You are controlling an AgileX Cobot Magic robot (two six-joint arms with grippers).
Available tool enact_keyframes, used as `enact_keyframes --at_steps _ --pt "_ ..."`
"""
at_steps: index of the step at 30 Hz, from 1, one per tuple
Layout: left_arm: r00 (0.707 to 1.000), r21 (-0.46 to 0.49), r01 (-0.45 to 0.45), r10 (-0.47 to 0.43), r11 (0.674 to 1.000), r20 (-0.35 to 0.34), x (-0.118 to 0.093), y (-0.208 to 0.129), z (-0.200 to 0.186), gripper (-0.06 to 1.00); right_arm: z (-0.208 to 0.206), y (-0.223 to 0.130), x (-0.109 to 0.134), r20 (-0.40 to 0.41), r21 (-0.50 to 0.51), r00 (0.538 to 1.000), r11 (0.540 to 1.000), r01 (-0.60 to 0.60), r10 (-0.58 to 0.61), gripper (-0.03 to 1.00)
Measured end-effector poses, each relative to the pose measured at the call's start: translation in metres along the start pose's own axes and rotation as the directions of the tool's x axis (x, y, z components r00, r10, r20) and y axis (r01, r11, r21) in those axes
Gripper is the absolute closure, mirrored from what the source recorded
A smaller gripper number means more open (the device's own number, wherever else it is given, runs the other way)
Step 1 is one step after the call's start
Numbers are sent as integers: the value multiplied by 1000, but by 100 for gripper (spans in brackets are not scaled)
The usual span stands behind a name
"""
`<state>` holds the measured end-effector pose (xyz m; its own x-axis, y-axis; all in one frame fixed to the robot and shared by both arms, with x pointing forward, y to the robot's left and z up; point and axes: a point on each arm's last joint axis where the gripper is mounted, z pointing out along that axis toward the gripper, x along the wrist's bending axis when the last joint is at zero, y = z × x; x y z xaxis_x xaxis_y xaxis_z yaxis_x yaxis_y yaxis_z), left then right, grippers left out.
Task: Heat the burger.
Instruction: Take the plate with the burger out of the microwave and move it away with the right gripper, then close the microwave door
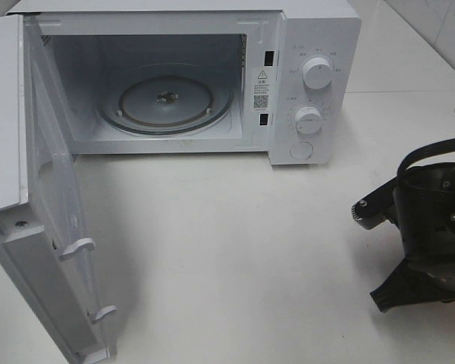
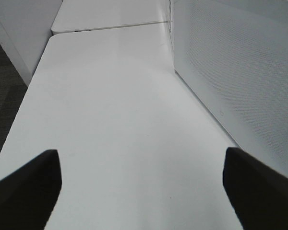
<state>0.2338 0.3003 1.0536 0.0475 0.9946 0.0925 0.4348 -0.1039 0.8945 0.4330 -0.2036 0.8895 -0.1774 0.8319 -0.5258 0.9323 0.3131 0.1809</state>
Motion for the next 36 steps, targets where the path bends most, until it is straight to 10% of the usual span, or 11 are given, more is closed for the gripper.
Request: enact_keyframes --at_steps 11,19,36 --pt "1000 0 0 0 1000 0 0 0 0 11 19 3 2 -4 22 1000 1000 4 -4 82" --pt "1000 0 0 0 1000 0 0 0 0 11 24 3 6 -15 24 1000 1000 21 -20 57" --pt "1000 0 0 0 1000 0 0 0 0 11 -50 3 -22 -324 -170 946 984 -47 -11 22"
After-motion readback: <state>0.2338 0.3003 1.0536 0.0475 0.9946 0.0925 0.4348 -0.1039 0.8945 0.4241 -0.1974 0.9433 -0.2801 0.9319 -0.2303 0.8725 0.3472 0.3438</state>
